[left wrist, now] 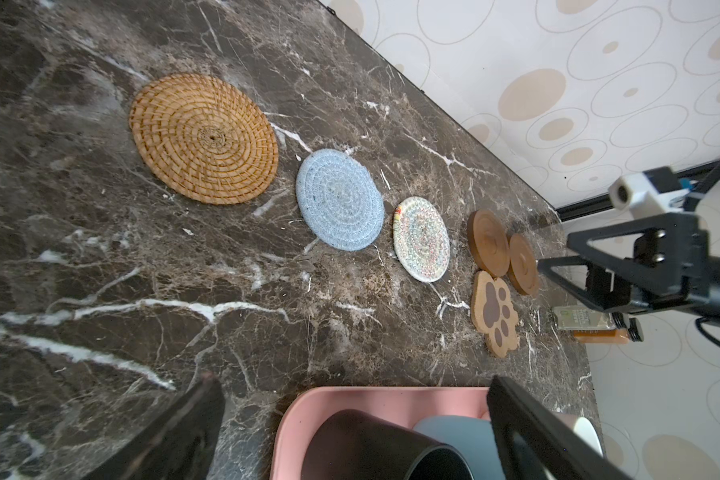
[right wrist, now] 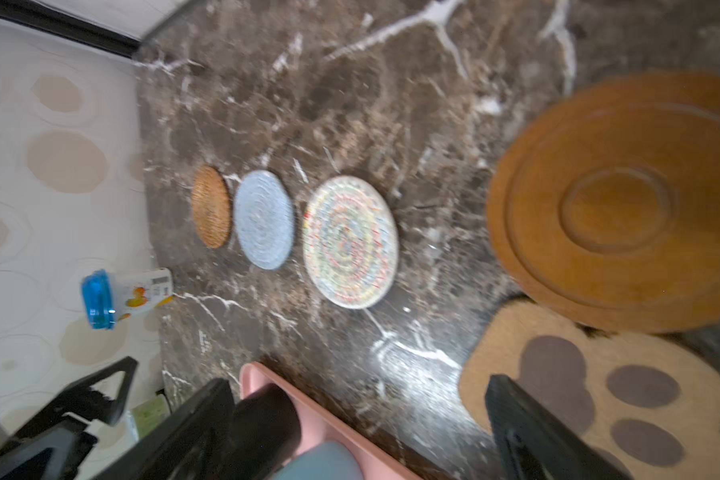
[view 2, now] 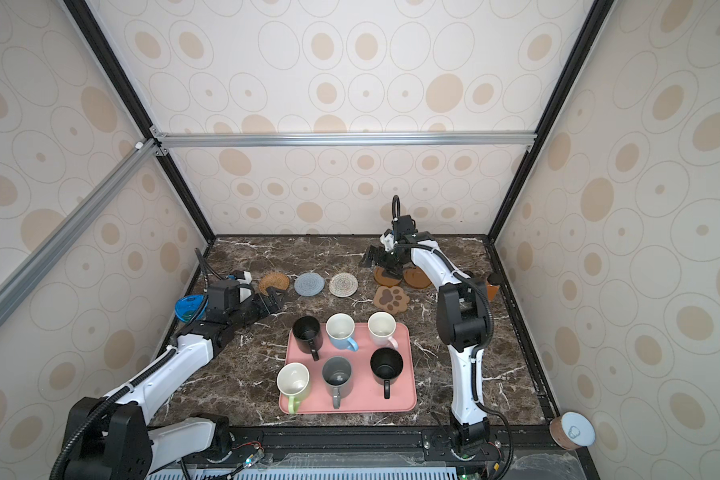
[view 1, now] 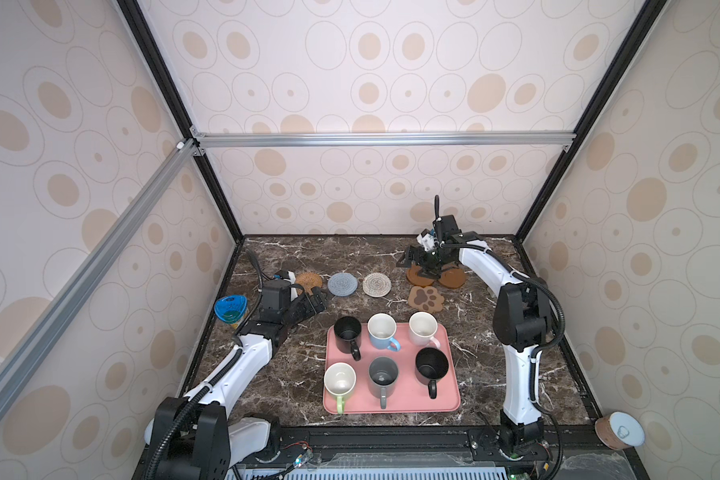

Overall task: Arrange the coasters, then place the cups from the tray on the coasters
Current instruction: 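Lower the right gripper onto the paw-print cork coaster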

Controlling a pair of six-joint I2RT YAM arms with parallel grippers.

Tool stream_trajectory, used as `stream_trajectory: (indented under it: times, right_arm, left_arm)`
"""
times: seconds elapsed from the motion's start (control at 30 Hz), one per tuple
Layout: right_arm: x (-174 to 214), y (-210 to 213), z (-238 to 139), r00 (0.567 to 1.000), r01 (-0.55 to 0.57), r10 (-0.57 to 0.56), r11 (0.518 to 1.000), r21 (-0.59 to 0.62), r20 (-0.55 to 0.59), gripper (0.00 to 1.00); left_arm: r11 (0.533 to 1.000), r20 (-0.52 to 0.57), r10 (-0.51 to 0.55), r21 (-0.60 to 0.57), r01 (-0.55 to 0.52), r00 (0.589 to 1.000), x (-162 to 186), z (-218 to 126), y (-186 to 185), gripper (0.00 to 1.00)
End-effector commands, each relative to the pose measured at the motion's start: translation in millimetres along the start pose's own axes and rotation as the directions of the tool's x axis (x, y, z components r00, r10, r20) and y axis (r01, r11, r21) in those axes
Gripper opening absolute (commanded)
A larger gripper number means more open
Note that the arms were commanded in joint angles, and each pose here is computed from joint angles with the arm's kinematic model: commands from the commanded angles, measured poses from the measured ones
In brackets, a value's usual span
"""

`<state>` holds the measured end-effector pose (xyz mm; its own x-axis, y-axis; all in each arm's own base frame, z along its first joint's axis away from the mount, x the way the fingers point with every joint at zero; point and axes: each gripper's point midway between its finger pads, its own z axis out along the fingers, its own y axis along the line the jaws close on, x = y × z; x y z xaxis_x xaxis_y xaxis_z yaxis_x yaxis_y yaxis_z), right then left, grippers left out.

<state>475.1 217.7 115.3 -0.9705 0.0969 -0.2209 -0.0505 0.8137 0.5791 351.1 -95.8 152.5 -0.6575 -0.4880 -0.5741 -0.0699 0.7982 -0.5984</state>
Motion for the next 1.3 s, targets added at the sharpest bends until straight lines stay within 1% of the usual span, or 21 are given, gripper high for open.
stream_trajectory:
  times: [0.0, 0.1, 0.2, 0.3, 0.37, 0.47, 0.5, 0.6, 0.67, 0.87, 1.1, 1.17, 1.27]
  right_arm:
    - [30, -21, 10, 0.995, 0.031, -0.021, 0.995, 0.096, -0.096, 0.99]
    - [37, -31, 16, 0.992, 0.023, -0.006, 0.992, 0.126, -0.126, 0.99]
    - [41, -44, 18, 0.991, 0.014, 0.012, 0.982, 0.186, -0.136, 0.99]
    - [40, -62, 14, 0.992, 0.025, 0.014, 0.955, 0.296, -0.129, 0.99]
    - [42, -66, 15, 0.99, 0.05, -0.002, 0.937, 0.345, -0.139, 0.99]
    - [43, -71, 17, 0.987, 0.095, -0.028, 0.895, 0.436, -0.159, 0.99]
    - [44, -73, 18, 0.984, 0.119, -0.039, 0.874, 0.471, -0.176, 0.99]
    - [47, -76, 25, 0.973, 0.178, -0.066, 0.825, 0.536, -0.222, 0.99]
    - [46, -78, 28, 0.969, 0.204, -0.08, 0.792, 0.575, -0.234, 0.99]
    - [45, -91, 37, 0.971, 0.203, -0.062, 0.728, 0.655, -0.232, 0.99]
    - [52, -120, 27, 0.969, 0.208, -0.02, 0.609, 0.765, -0.248, 0.99]
    - [57, -126, 24, 0.968, 0.204, -0.003, 0.594, 0.778, -0.252, 0.99]
    - [64, -134, 17, 0.972, 0.171, 0.027, 0.596, 0.784, -0.232, 0.99]
  left_arm:
    - [1.0, 0.025, -0.002, 0.02, 0.002, 1.0, -8, -3, -5, 1.0]
    - [1.0, 0.025, -0.004, 0.021, 0.004, 1.0, -8, -3, -5, 1.0]
    - [1.0, 0.023, -0.006, 0.022, 0.006, 1.0, -7, -4, -5, 1.0]
    - [1.0, 0.021, -0.008, 0.019, 0.008, 1.0, -5, -3, -3, 1.0]
    - [1.0, 0.022, -0.009, 0.019, 0.008, 1.0, -5, -3, -3, 1.0]
    - [1.0, 0.019, -0.012, 0.021, 0.011, 1.0, -4, -3, -3, 1.0]
    - [1.0, 0.02, -0.012, 0.023, 0.011, 1.0, -4, -3, -3, 1.0]
    - [1.0, 0.019, -0.011, 0.024, 0.011, 1.0, -4, -2, -3, 1.0]
    - [1.0, 0.019, -0.011, 0.024, 0.011, 1.0, -3, -3, -3, 1.0]
    - [1.0, 0.019, -0.008, 0.023, 0.008, 1.0, -3, -3, -2, 1.0]
    - [1.0, 0.019, -0.011, 0.025, 0.011, 1.0, -3, -2, -3, 1.0]
    - [1.0, 0.018, -0.01, 0.026, 0.01, 1.0, -3, -2, -3, 1.0]
    - [1.0, 0.013, -0.012, 0.027, 0.011, 1.0, -2, -1, -3, 1.0]
